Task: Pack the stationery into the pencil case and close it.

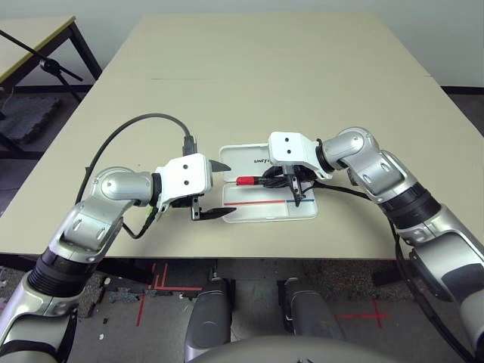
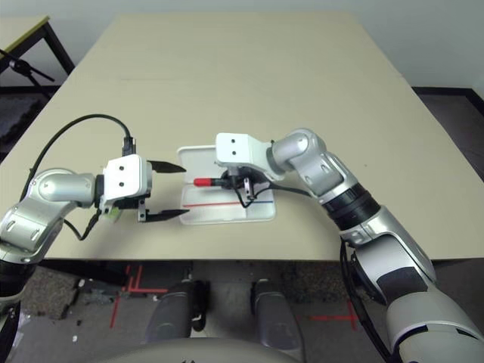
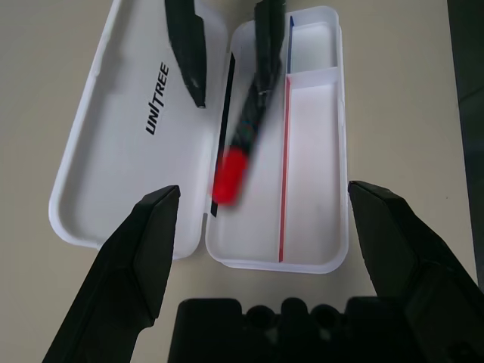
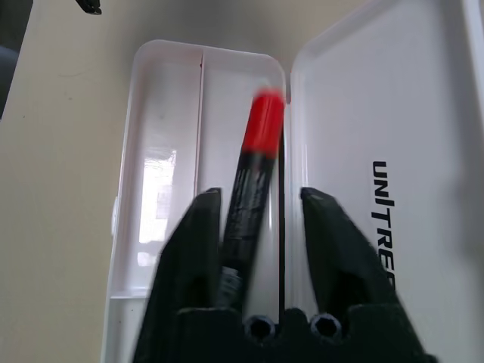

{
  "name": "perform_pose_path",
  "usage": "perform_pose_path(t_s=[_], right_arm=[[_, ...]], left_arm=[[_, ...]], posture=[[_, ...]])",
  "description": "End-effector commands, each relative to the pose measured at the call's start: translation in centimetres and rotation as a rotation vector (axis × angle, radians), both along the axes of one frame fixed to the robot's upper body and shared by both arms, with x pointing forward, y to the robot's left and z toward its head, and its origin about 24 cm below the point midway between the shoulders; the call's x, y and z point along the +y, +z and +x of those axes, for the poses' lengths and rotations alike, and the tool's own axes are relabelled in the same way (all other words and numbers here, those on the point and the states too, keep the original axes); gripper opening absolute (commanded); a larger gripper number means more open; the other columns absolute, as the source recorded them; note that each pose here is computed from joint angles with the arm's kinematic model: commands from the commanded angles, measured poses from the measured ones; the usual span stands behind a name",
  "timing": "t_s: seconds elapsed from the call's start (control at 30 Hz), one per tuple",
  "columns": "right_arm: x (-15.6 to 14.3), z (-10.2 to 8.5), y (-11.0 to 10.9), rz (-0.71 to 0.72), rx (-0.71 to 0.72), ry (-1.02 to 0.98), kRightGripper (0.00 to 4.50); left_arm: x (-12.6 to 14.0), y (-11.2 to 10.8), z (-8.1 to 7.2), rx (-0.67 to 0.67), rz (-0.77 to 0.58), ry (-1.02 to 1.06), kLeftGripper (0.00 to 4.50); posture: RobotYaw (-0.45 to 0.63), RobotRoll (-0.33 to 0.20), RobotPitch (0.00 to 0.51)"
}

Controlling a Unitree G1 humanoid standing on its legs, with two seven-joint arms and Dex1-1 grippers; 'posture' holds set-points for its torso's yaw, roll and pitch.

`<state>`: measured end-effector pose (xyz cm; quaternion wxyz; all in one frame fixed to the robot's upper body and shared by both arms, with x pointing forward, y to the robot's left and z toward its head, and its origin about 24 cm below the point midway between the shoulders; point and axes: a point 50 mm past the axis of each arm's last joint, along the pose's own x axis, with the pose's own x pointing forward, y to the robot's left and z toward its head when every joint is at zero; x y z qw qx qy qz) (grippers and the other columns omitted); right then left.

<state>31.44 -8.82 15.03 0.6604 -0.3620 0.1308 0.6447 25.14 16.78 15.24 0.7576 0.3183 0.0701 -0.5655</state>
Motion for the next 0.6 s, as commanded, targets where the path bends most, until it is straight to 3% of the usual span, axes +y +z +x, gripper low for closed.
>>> perform_pose_path(t_s=[0.03, 0.13, 0.33, 0.6], right_arm=[[0.0, -0.3, -0.3, 0.007, 0.015, 0.018, 3.40], [0.0, -0.3, -0.1, 0.013, 0.013, 0.019, 4.49], [-1.1, -0.7, 1.6, 0.098, 0.082, 0.009, 4.49], [-7.6, -2.6, 5.1, 0.167, 0.244, -0.047, 4.49]], left_arm=[[-0.1, 0.2, -0.3, -0.015, 0.014, -0.002, 4.50], [-0.2, 0.3, -0.3, -0.016, 0.014, -0.004, 4.50], [-0.1, 0.6, -0.4, -0.012, 0.021, 0.009, 4.50], [1.7, 0.1, -0.3, 0.032, 0.045, 0.115, 4.50]], posture=[[0.09, 0.000, 0.115], [0.08, 0.000, 0.114], [0.09, 0.000, 0.113], [0.10, 0.000, 0.118]])
